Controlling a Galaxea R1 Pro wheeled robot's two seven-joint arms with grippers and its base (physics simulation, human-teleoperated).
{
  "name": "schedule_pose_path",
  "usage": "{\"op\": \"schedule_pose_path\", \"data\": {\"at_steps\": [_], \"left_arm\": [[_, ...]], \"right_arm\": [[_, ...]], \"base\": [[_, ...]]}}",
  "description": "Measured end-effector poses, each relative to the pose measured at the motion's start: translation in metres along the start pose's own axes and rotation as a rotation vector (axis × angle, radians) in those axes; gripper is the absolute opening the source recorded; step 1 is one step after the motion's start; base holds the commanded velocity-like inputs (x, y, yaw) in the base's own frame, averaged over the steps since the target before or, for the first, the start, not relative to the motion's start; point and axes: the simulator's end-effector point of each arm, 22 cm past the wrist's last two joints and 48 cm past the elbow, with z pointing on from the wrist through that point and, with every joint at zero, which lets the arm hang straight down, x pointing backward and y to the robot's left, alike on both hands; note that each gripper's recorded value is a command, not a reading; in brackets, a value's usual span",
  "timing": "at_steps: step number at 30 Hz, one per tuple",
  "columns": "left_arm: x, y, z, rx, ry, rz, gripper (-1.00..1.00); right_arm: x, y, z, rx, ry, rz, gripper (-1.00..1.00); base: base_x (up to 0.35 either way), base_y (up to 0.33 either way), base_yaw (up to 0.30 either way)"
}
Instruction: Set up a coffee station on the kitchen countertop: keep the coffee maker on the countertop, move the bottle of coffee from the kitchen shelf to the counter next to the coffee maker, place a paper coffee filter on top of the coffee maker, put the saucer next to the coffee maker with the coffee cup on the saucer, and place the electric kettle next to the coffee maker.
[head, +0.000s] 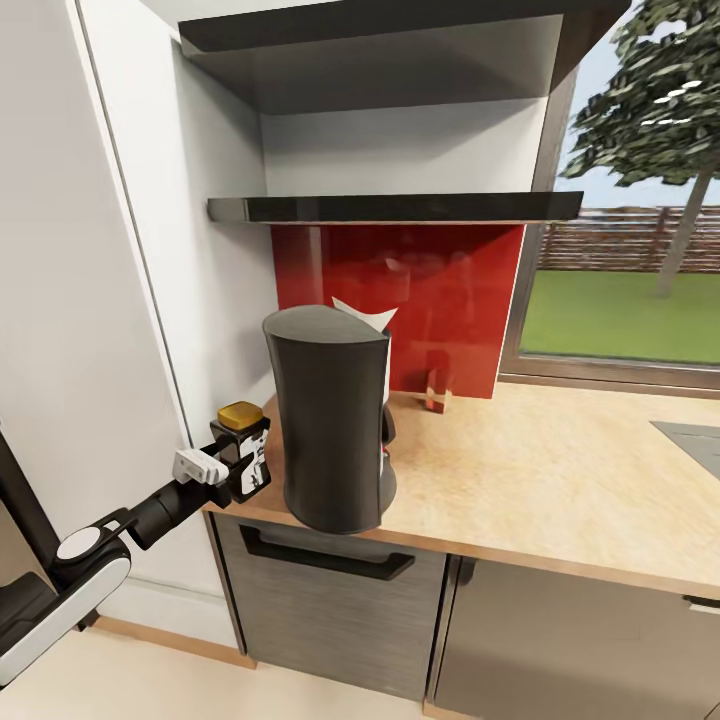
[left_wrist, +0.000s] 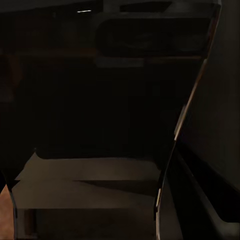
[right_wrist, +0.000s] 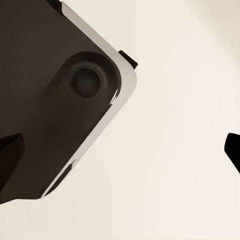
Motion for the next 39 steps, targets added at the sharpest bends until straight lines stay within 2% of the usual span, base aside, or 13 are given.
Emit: {"op": "schedule_pose_path", "data": {"at_steps": [39], "left_arm": [[0.0004,0.0013,-0.0001,-0.002,0.001,0.0,-1.0]], "right_arm": [[0.0005,0.0003,-0.0001,-0.001,0.001,-0.001,1.0]], "base": [[0.039,0.0,0.0]]}}
